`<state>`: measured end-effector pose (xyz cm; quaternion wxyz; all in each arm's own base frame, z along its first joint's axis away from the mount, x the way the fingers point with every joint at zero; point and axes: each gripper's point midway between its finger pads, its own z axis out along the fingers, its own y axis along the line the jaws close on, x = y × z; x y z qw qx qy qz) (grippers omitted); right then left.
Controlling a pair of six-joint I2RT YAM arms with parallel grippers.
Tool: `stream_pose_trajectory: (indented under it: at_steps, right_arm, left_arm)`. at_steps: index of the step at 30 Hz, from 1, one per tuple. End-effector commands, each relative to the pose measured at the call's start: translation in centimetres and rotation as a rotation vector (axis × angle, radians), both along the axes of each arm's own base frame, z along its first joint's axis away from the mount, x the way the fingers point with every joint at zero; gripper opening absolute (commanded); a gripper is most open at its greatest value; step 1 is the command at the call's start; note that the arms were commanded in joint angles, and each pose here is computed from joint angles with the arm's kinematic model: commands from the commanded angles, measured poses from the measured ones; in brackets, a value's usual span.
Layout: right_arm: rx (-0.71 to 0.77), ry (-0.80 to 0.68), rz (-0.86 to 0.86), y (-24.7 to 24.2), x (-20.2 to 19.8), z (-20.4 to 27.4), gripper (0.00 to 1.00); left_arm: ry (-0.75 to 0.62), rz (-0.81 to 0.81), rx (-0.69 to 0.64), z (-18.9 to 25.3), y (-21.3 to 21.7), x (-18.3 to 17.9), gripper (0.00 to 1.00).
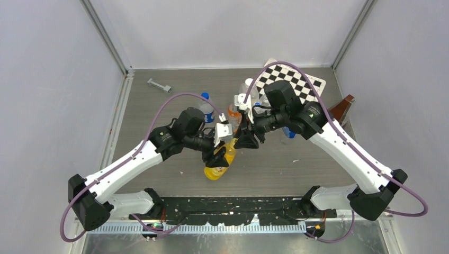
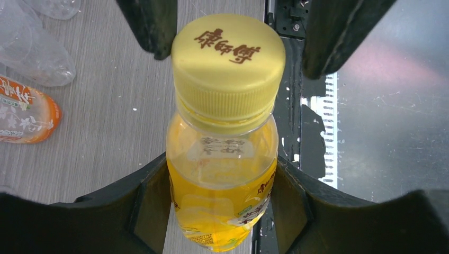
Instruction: Screw on the bottle caps
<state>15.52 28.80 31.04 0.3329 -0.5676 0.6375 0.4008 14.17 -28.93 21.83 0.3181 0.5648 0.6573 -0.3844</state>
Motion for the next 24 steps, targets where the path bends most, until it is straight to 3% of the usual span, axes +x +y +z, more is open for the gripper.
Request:
stream_pose_trajectory:
  at_steps: [1, 8, 14, 16, 20, 21, 24]
  right_arm:
    - [0.027, -0.006, 0.044, 0.5, -0.2, 1.4, 0.46]
    - [0.003, 0.014, 0.045, 0.6, 0.1, 0.9, 0.32]
    - [-0.02, 0.096, -0.038, 1.0, 0.8, 0.2, 0.09]
    - [-0.026, 0.162, -0.181, 1.4, 2.4, -0.3, 0.02]
    - [-0.053, 0.397, -0.7, 0.8, 7.1, -2.7, 0.01]
    - [-0.049, 0.495, -0.873, 0.3, 8.2, -3.7, 0.01]
    - [0.026, 0.743, -1.12, 0.4, 8.8, -4.9, 0.01]
  left_arm:
    - [-0.032, -0.032, -0.052, 2.1, -0.6, 0.1, 0.0]
    - [-0.037, -0.027, -0.042, 2.0, -0.6, 0.3, 0.0]
    - [-0.12, 0.101, -0.017, 2.2, -0.2, 3.0, 0.0]
    - [-0.178, 0.183, -0.004, 2.5, 0.1, 4.6, 0.0]
    - [-0.372, 0.359, 0.085, 2.8, 1.7, 8.0, 0.0]
    - [-0.421, 0.36, 0.102, 2.8, 1.7, 8.0, 0.0]
    - [-0.595, 0.441, 0.178, 3.1, 2.6, 9.2, 0.0]
